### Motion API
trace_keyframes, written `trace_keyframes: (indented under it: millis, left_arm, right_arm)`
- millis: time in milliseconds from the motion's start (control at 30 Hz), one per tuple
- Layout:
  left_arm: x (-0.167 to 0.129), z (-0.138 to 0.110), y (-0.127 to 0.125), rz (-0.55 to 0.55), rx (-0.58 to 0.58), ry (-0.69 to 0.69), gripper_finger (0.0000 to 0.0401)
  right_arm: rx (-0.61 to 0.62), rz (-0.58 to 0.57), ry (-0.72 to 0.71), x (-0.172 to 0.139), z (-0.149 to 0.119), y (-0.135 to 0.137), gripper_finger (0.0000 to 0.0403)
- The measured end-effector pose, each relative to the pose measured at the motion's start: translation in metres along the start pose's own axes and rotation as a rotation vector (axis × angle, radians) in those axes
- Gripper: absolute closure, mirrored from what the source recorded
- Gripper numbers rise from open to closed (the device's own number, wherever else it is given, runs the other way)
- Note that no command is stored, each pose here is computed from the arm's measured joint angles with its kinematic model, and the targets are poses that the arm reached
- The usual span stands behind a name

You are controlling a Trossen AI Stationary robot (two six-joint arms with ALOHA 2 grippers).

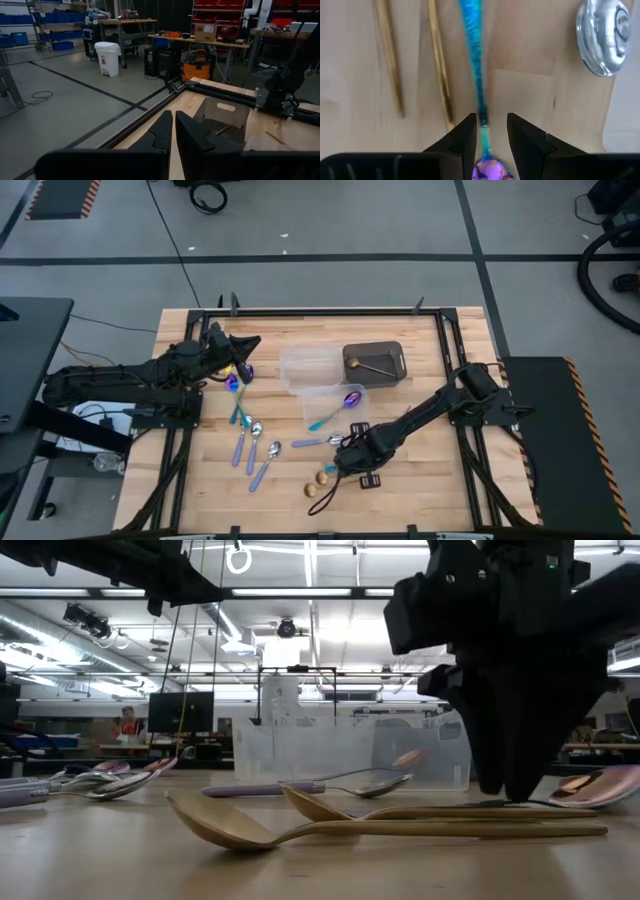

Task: Sort silverware by color (type)
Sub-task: Put the purple spoon into the bottom transparent bin

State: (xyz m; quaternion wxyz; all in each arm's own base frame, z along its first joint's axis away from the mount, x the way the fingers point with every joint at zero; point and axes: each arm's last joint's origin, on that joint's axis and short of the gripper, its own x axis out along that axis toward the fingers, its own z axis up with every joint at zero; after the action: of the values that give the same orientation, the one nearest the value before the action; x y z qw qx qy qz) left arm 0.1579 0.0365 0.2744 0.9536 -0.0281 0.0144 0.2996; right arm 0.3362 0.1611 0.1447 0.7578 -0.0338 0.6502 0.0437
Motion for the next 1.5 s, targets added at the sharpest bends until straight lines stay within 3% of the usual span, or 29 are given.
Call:
trace_keyframes:
  millis: [400, 700, 1500]
  left_arm:
    - [0.000, 0.000, 0.000, -0.001, 0.001, 0.000, 0.0372]
    - [0.000, 0.000, 0.000, -0.013, 0.031, 0.003, 0.0372]
    - [0.000, -0.002, -0.002, -0.056, 0.054, 0.018, 0.0372]
  right_arm:
    - [0.005, -0.026, 0.001, 0.006, -0.006, -0.002, 0.0285]
    - [0.027, 0.017, 0.010, 0.008, -0.006, -0.002, 0.0285]
    - [0.015, 0.000, 0.002, -0.006, 0.004, -0.002, 0.0285]
